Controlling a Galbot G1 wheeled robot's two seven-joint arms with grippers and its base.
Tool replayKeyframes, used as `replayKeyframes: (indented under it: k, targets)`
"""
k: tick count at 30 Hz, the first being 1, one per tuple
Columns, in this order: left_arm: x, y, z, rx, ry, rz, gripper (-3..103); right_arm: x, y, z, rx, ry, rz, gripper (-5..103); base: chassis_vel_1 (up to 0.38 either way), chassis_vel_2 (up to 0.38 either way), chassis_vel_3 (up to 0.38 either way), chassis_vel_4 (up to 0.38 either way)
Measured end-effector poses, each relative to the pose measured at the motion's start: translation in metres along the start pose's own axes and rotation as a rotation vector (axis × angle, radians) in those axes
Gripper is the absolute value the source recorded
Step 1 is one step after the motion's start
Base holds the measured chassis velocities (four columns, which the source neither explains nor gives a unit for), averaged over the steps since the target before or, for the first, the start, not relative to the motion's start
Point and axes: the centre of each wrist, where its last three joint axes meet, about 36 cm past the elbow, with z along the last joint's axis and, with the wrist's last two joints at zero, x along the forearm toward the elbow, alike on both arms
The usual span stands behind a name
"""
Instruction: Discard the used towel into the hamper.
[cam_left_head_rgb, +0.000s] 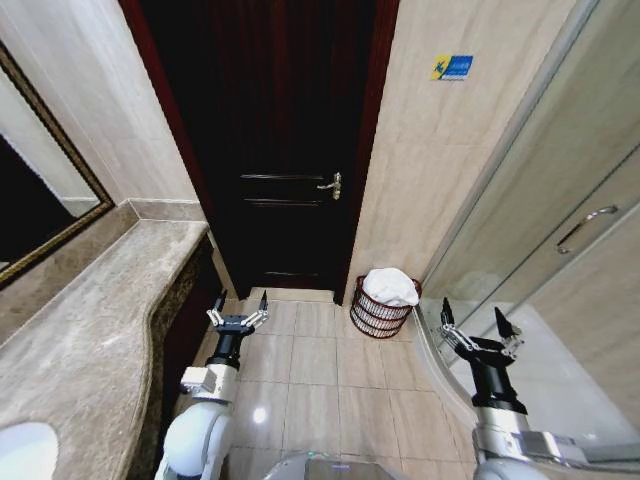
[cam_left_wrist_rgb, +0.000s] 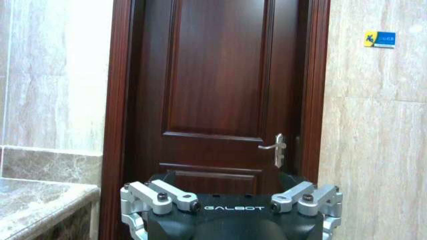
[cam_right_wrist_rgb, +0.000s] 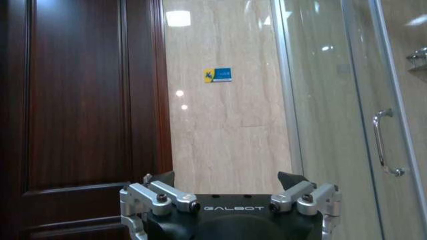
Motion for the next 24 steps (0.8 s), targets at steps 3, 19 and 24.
replayKeyframes:
  k: [3,19,24]
  targets:
    - [0.0,0.0,0.0,0.0,0.0,0.0,100,0.0,0.0,0.0,0.0,0.0,0.0,100,0.0,0.0,0.0,0.0]
    - [0.0,0.0,0.0,0.0,0.0,0.0,100,0.0,0.0,0.0,0.0,0.0,0.0,100,0.0,0.0,0.0,0.0]
    - [0.0,0.0,0.0,0.0,0.0,0.0,100,0.0,0.0,0.0,0.0,0.0,0.0,100,0.0,0.0,0.0,0.0]
